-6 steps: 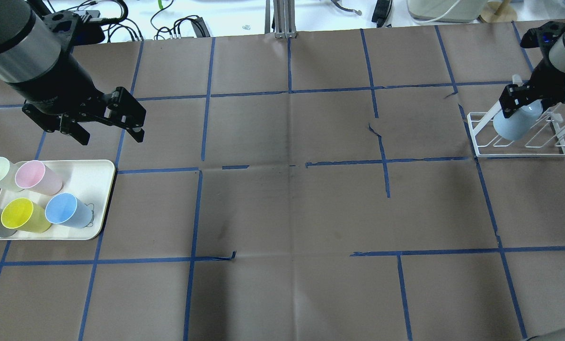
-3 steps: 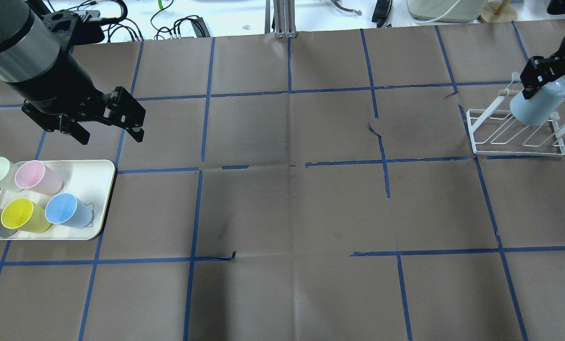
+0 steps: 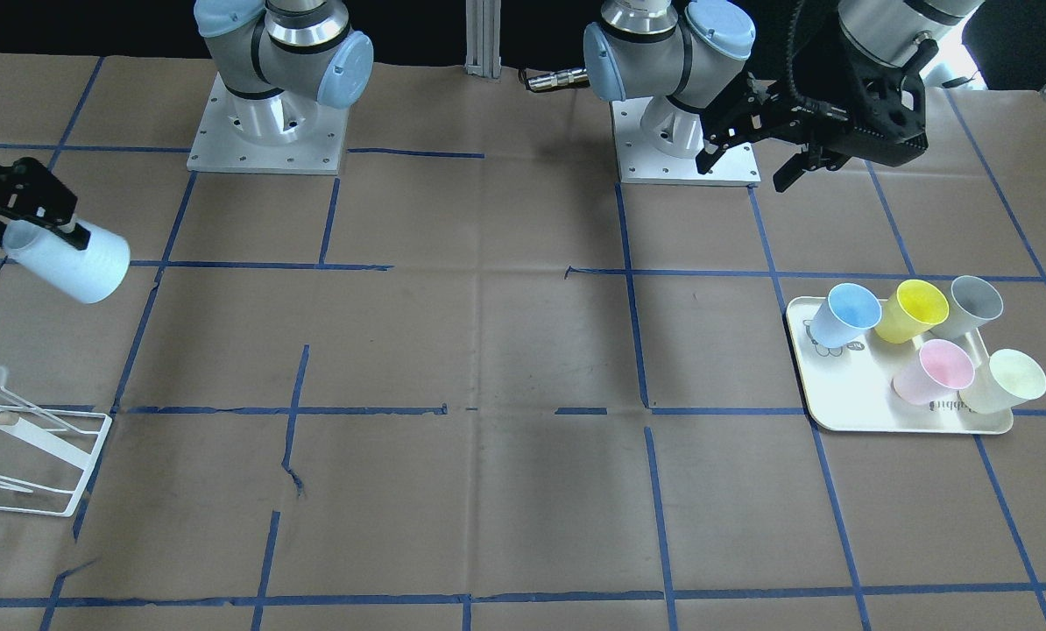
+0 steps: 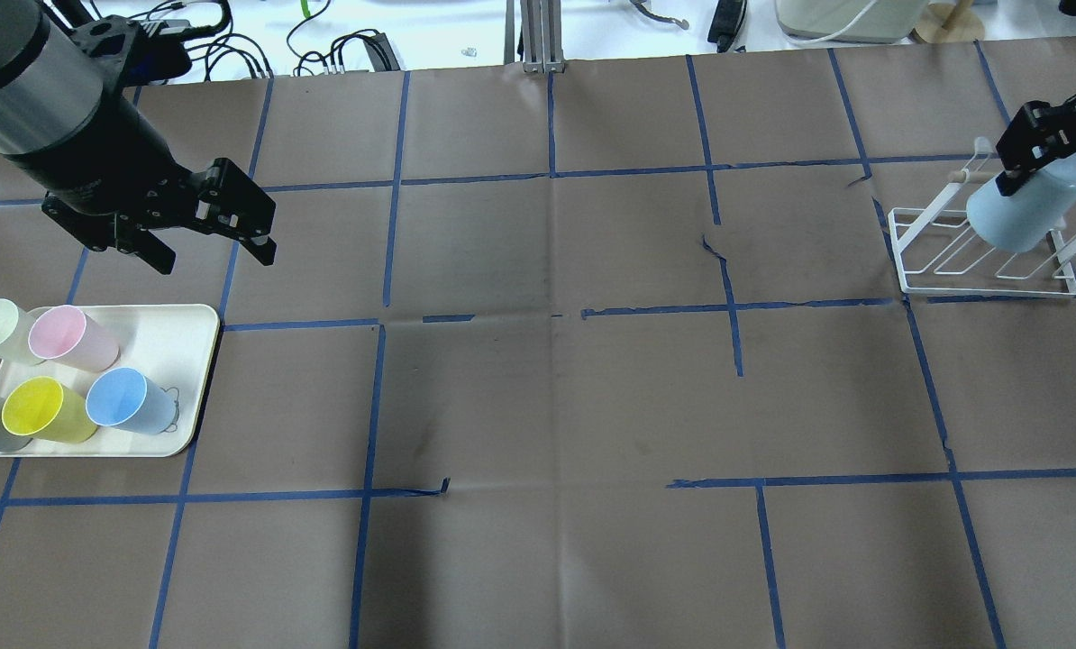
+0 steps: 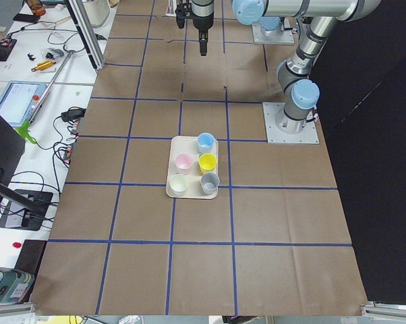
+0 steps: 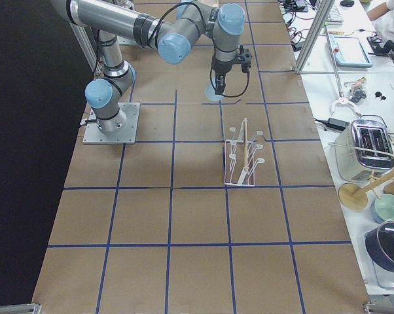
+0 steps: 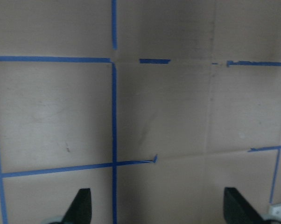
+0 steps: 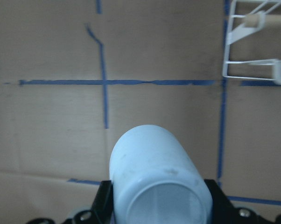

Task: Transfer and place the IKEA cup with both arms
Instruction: 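Close the right gripper on the light blue cup and lift it off the rack, then carry the cup to the center with the right gripper while the left reaches in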

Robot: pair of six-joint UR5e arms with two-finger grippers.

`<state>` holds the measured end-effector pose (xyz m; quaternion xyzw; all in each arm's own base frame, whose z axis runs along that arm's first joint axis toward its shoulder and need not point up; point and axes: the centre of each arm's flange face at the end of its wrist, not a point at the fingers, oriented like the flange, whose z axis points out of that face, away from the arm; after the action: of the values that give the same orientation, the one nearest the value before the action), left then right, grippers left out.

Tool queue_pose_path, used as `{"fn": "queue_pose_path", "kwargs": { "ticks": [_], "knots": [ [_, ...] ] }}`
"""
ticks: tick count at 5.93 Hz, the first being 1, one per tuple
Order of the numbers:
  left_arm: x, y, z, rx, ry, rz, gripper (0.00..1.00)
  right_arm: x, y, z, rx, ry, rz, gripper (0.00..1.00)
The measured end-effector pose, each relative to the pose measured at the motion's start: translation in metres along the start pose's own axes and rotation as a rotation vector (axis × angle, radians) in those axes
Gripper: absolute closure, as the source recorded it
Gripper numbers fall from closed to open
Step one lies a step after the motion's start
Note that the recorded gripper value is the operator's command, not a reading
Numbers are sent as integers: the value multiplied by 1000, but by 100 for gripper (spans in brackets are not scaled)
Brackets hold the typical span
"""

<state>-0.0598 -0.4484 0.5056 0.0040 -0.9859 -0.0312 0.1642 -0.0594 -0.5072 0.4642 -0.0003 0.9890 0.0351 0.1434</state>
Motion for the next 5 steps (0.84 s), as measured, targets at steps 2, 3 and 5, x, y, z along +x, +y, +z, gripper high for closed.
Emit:
{"fn": "queue_pose_path", "kwargs": {
  "ticks": [2,3,5],
  "knots": [
    [-12,3,10,-31,315,-43,1,-38,7,22,-39,-428,24,53],
    [-5,3,18,-35,477,-83,1,-53,10,36,-26,-639,56,53],
    [7,-8,29,-16,713,-140,1,-67,23,99,39,-971,97,54]
  ]
}}
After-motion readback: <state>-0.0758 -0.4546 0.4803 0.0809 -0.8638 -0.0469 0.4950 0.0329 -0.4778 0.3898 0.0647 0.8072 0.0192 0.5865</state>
